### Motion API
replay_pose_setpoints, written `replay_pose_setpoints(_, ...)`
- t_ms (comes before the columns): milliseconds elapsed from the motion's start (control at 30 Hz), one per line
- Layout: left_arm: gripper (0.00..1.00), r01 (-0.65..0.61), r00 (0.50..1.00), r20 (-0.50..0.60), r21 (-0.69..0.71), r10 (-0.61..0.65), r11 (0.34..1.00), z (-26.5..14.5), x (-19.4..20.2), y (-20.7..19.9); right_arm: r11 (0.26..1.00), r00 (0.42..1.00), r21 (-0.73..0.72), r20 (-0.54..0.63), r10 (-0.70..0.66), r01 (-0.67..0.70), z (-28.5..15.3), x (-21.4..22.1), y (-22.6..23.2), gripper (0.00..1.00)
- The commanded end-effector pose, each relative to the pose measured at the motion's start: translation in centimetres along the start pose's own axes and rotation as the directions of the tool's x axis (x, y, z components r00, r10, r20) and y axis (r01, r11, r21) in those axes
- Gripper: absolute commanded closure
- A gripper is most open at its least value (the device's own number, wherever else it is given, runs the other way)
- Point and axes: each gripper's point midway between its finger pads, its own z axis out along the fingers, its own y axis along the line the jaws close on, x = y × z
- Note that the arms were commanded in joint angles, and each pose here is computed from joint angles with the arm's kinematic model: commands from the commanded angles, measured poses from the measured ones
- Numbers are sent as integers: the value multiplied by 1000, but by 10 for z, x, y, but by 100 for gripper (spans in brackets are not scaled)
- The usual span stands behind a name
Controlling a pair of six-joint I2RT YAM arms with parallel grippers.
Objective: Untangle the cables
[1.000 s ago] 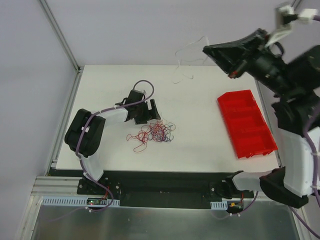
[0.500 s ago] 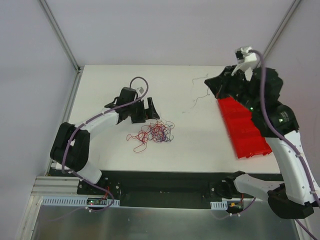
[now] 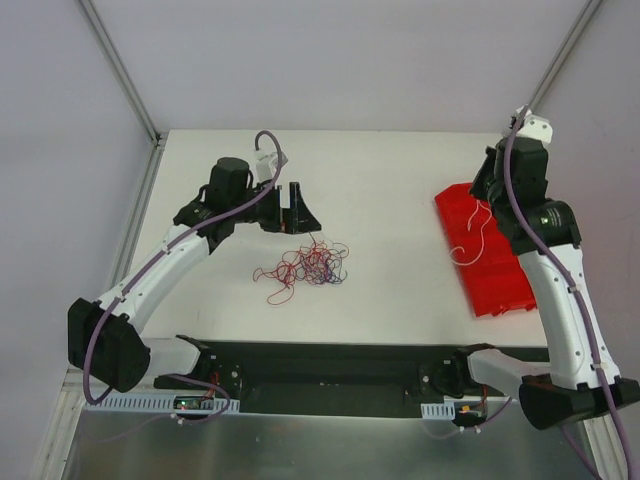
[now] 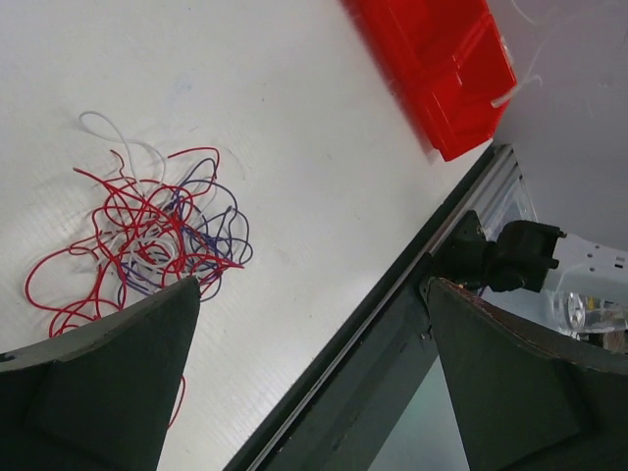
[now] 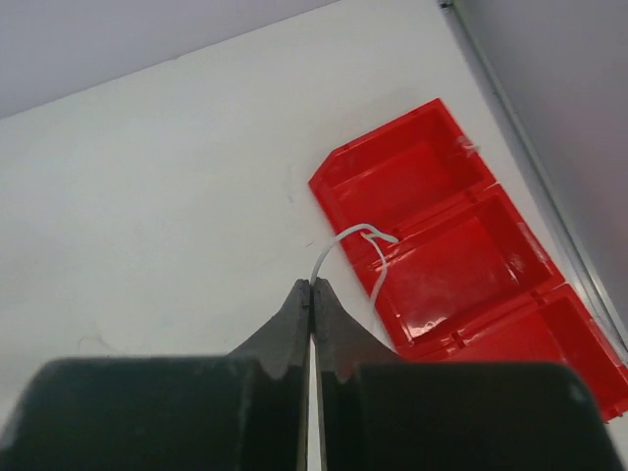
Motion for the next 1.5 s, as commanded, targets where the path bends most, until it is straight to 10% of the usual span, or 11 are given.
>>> replay_pose_setpoints(0,1,-55,998,-14,15,55,998,-7,10,-6,973,992,199,76,99,-113,7,-27,-39,99)
replay_pose_setpoints(300,2,-102,994,-28,51,103,993,-8,21,-26,829,962,490,158,221,-271,-24,-16,-122,99)
replay_pose_setpoints(1067,1,-164,985,-43,99,168,982,-8,31,-44,674,883,639,17,468,-370,44,116,-192,99)
replay_pose_setpoints(1467,1,-153,986,-57,59,156,986,-2,33,-33,672,850,662,-97,517,-333,60,165,-193,55)
